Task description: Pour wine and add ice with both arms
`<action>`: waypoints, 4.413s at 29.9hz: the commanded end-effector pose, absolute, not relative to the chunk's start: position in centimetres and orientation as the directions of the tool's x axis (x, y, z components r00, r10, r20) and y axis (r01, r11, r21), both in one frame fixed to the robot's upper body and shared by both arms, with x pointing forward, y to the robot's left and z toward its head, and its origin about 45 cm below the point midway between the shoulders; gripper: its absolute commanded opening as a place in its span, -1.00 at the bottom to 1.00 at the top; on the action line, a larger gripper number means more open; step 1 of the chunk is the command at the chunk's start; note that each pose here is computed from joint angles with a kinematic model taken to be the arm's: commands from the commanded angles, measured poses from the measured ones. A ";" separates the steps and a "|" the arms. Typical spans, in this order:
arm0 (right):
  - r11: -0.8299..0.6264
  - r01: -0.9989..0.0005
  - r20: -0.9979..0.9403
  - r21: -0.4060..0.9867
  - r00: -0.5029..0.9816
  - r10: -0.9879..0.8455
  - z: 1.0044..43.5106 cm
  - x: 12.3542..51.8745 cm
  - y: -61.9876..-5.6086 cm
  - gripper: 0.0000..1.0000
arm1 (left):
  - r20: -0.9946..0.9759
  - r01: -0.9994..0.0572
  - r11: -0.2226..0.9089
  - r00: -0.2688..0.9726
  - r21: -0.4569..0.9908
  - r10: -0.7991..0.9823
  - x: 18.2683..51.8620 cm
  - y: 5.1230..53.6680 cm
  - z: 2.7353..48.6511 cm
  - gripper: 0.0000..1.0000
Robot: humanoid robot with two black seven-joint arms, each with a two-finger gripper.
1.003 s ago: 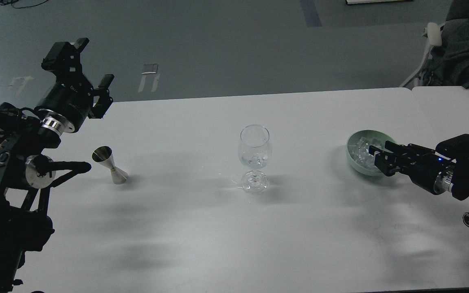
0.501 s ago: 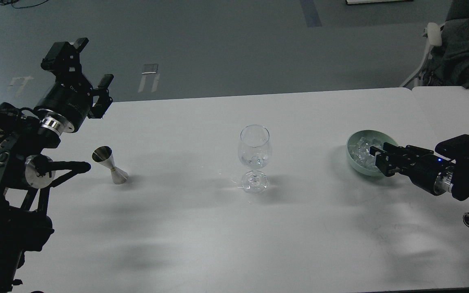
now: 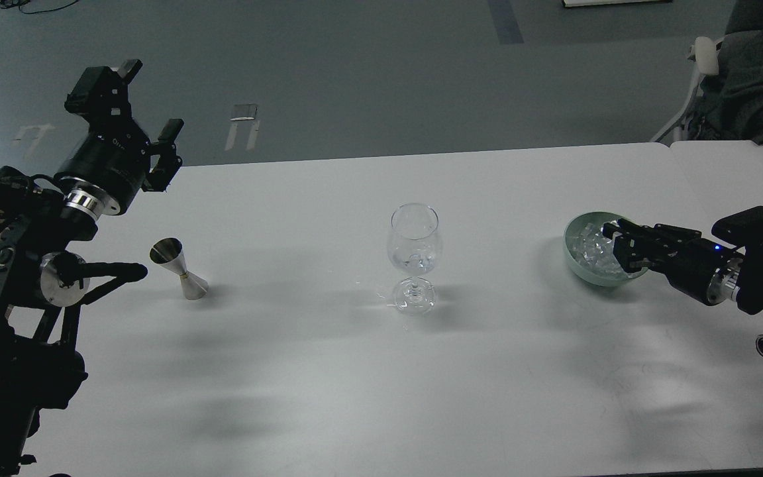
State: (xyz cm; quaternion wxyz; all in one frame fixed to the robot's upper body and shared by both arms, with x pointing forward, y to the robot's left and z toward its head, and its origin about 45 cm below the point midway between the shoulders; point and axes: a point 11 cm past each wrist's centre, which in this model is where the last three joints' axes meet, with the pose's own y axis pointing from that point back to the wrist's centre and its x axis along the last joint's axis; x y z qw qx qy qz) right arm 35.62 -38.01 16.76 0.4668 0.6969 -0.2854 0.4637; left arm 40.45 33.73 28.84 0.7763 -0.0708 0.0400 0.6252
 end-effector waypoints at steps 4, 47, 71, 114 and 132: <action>-0.507 -0.824 0.964 0.252 0.258 0.060 26.1 36.3 -36.4 -1.00 | -0.151 -0.976 0.209 0.216 -0.061 0.965 40.5 33.7 28.9 0.95; -0.761 -0.405 0.861 0.507 0.284 0.423 36.0 36.7 -16.2 -1.00 | -0.169 -0.968 0.244 0.251 -0.061 0.953 40.8 31.5 28.6 0.95; -0.743 -0.336 0.813 0.579 0.303 0.497 31.1 36.8 -12.7 -1.00 | -0.182 -0.967 0.246 0.253 -0.063 0.950 40.9 31.1 28.4 0.95; -0.777 -0.470 0.907 0.418 0.275 0.321 36.8 40.4 -13.7 1.00 | -0.176 -0.968 0.244 0.252 -0.067 0.952 41.1 31.4 28.9 0.95; -0.564 -0.824 0.841 -0.050 0.271 -0.469 42.4 52.6 -21.0 0.98 | -0.171 -0.968 0.247 0.237 0.036 0.956 45.8 30.9 32.0 0.96</action>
